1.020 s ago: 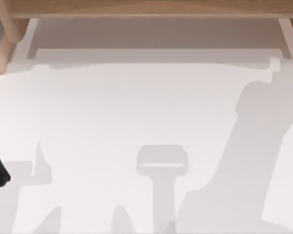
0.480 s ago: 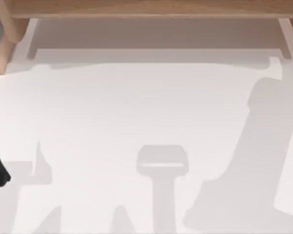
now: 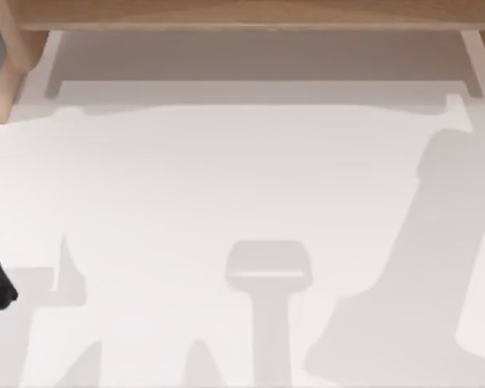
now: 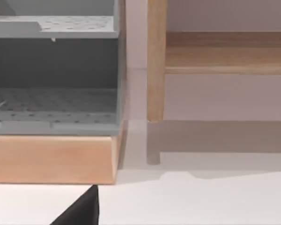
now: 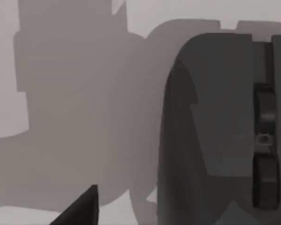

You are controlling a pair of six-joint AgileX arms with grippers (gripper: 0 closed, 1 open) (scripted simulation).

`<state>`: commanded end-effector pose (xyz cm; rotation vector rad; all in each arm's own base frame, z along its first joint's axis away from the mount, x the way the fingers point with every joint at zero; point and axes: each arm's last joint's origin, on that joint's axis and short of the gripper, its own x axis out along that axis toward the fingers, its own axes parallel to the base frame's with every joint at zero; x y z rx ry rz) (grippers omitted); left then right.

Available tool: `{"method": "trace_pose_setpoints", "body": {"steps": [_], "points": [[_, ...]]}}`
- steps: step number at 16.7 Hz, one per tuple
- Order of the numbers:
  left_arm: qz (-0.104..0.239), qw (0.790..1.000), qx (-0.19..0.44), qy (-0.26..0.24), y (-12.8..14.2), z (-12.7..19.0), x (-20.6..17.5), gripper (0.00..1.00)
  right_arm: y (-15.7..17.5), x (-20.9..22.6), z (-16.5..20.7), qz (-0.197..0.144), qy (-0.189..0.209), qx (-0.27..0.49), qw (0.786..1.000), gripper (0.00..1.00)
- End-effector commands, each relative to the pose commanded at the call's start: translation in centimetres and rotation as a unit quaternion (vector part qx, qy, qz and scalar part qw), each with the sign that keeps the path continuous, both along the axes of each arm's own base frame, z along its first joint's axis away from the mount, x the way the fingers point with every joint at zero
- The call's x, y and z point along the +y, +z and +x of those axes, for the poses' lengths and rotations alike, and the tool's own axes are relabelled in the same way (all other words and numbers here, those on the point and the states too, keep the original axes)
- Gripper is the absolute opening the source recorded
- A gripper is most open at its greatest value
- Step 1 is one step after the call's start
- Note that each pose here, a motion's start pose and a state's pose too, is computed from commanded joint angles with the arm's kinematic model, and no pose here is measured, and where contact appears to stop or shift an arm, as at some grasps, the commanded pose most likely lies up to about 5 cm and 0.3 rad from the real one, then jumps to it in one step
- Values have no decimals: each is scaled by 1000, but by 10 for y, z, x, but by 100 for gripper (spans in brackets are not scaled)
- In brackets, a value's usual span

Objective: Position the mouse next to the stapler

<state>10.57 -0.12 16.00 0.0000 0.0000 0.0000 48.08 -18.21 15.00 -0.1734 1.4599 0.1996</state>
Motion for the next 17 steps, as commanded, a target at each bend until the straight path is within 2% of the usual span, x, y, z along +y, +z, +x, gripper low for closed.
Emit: {"method": "trace_pose_setpoints", "body": {"steps": [16,17], "points": [[0,1000,0,0,0,0,0,100,-19,-1,2,0,0,0,1000,100],[0,1000,0,0,0,0,0,100,-19,-1,2,0,0,0,1000,92]]}}
